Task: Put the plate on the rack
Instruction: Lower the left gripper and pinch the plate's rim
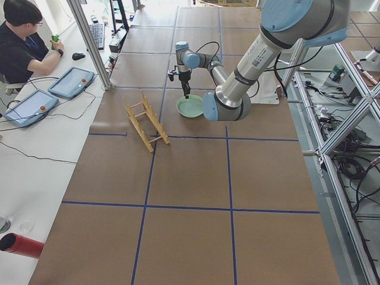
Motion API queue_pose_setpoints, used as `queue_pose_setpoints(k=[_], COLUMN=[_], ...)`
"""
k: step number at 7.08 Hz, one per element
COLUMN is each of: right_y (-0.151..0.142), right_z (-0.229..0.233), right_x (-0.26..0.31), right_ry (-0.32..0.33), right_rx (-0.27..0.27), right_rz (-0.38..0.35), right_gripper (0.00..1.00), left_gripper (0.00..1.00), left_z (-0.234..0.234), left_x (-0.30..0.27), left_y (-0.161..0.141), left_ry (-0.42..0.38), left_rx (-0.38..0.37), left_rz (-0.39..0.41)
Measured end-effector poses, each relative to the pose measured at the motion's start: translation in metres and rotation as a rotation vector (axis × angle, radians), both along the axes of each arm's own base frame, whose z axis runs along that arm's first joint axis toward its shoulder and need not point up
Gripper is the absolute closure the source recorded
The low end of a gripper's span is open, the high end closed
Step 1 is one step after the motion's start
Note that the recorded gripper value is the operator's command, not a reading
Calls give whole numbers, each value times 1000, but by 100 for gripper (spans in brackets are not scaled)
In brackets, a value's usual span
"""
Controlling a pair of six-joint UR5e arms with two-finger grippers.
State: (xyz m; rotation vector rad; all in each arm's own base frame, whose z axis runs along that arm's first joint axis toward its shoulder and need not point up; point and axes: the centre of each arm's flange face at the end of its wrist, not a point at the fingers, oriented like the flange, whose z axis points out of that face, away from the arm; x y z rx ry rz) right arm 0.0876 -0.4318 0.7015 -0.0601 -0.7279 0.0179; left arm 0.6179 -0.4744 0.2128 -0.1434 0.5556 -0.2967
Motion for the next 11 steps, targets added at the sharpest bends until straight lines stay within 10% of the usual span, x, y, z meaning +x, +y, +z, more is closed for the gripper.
queue_pose_setpoints(k=[11], right_y=[0], right_z=[0], right_x=[0], right_ry=[0], right_rx=[0], right_rz=[0], right_gripper=[0], left_gripper=[100], left_z=[9], left_x=[-1], left_y=[3], left_ry=[22], left_rx=[11], left_rz=[5])
